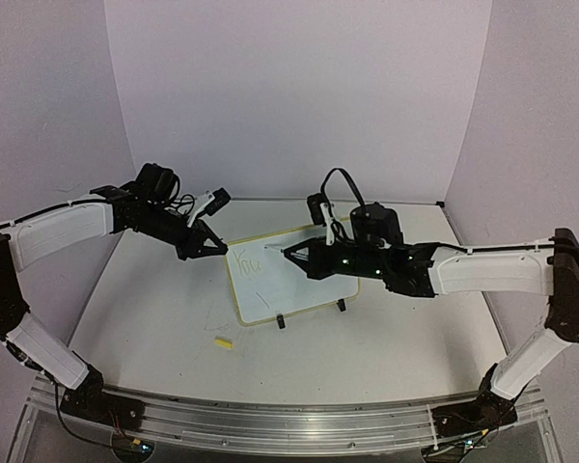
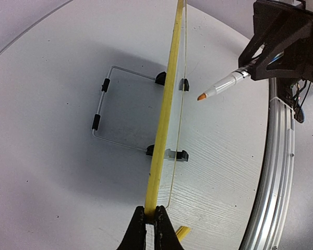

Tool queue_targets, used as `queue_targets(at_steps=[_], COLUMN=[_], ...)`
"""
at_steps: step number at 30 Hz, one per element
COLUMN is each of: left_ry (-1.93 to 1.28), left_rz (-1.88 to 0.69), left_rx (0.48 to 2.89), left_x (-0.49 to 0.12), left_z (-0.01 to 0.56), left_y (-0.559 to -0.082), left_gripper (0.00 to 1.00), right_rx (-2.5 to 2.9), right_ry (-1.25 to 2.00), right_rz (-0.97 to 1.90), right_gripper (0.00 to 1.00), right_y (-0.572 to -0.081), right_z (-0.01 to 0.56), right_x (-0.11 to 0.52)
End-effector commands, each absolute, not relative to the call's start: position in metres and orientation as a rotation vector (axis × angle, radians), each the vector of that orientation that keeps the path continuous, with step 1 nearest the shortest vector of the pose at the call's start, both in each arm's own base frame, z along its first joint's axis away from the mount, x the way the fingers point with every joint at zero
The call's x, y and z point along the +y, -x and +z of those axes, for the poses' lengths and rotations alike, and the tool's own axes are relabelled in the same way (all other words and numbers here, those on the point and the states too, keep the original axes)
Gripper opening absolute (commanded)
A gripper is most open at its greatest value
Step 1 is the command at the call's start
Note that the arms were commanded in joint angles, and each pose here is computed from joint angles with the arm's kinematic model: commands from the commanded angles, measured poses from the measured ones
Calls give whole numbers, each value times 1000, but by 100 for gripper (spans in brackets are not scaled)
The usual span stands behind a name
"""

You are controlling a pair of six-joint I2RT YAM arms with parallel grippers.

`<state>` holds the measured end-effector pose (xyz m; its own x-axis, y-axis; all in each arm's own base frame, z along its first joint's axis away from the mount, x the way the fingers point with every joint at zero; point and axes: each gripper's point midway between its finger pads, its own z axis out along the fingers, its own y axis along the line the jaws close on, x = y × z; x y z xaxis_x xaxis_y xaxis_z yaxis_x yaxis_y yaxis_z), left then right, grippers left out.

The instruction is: Write a sentence on the whiteboard

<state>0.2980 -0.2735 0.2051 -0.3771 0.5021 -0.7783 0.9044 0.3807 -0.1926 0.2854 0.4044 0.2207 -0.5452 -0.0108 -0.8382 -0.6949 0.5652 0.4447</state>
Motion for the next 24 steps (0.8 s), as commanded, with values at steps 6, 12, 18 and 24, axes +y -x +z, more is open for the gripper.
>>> queue_targets(at_steps=[6,12,18,24], left_ry=[-1222,-1222,-1224,-1223], left_rz=[-787,-785,-785,-785], left_rx=[1982,1981,1982,1982], left_x=[-271,-270,-271,-270], left_z=[213,213,212,213], left_y=[-298,-298,-298,-298], left_gripper=[0,0,0,0], right_rx=[1919,1928,1945,1967], right_ry=[570,543,501,478], right_rz=[1031,1008,972,945], right_gripper=[0,0,0,0], right_y=[-297,-302,-307,-308], right_z=[228,224,219,213], right_x=[418,417,412,405])
